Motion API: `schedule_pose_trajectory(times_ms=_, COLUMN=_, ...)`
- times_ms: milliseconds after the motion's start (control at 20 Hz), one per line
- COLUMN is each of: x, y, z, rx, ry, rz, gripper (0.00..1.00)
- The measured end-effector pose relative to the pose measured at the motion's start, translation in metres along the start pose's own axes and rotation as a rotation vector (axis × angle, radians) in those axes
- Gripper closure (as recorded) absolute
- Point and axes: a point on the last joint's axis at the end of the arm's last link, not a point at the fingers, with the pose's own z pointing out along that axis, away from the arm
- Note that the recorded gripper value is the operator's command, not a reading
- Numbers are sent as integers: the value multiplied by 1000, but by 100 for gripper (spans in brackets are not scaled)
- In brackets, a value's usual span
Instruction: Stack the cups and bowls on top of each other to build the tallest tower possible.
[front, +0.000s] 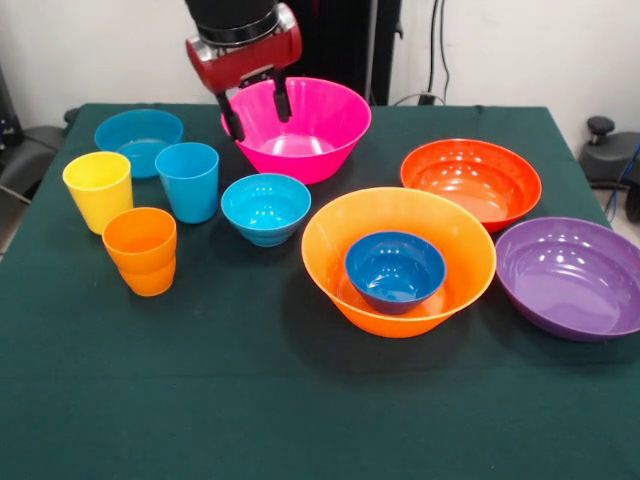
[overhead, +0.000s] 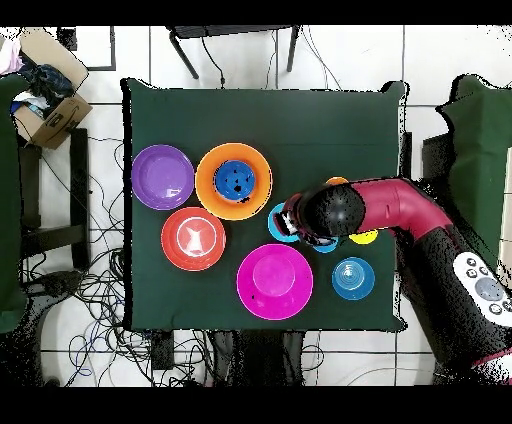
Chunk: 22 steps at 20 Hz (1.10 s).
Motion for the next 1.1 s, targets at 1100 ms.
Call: schedule_pose_trajectory(times_ms=1100, x=17, y=8, z=17, rx=62, ry=41, rz=-93, gripper=0)
